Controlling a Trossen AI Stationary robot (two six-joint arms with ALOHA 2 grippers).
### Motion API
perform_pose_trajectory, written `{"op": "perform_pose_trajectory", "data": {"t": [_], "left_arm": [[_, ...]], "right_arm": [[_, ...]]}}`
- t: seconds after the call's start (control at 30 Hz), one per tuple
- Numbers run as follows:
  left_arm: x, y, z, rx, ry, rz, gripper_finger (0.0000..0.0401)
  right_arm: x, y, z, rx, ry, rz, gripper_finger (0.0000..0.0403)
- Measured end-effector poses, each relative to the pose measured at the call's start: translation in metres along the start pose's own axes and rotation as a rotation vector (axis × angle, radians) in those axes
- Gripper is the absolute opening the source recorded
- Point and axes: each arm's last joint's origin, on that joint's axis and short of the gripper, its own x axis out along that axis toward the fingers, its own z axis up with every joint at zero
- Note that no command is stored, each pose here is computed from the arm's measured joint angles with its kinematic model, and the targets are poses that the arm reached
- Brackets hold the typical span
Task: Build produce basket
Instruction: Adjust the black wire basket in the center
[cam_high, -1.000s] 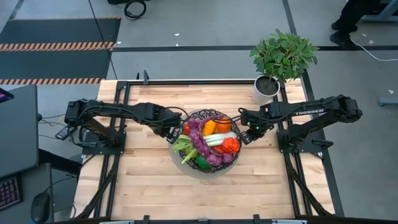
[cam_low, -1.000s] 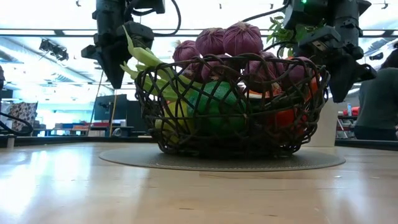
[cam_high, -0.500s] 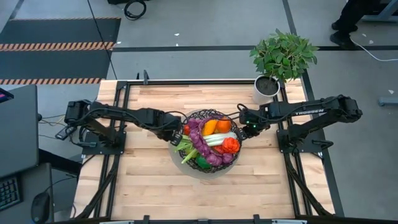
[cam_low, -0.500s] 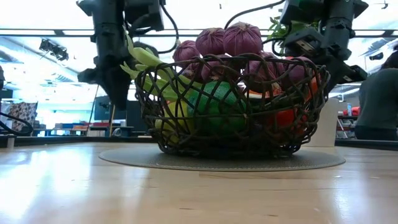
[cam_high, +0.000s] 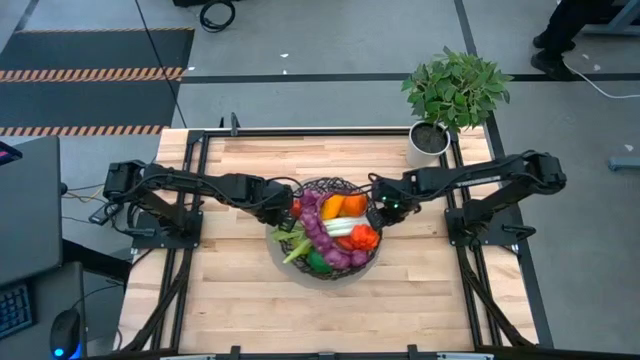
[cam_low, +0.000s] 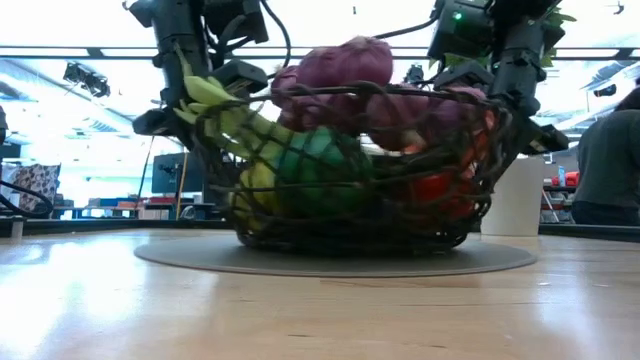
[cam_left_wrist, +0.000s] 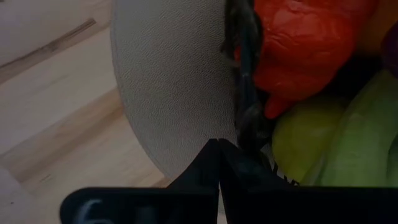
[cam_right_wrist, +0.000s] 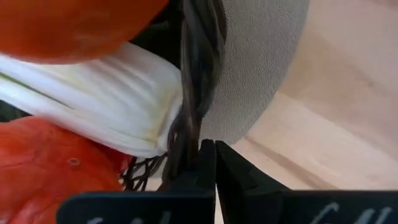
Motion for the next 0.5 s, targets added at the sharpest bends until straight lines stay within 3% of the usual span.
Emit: {"op": "perform_pose_trajectory", "data": {"t": [0.2, 0.5], "left_arm": [[0.0, -0.001, -0.004, 0.013, 0.015, 0.006, 0.0004], [-0.004, -0.004, -0.003, 0.031, 0.047, -0.021, 0.0004]], "right_arm": [[0.006, 0.003, -0.002, 0.006, 0.02, -0.003, 0.0005], [-0.013, 0.003, -0.004, 0.027, -0.044, 0.065, 0.0005]]}}
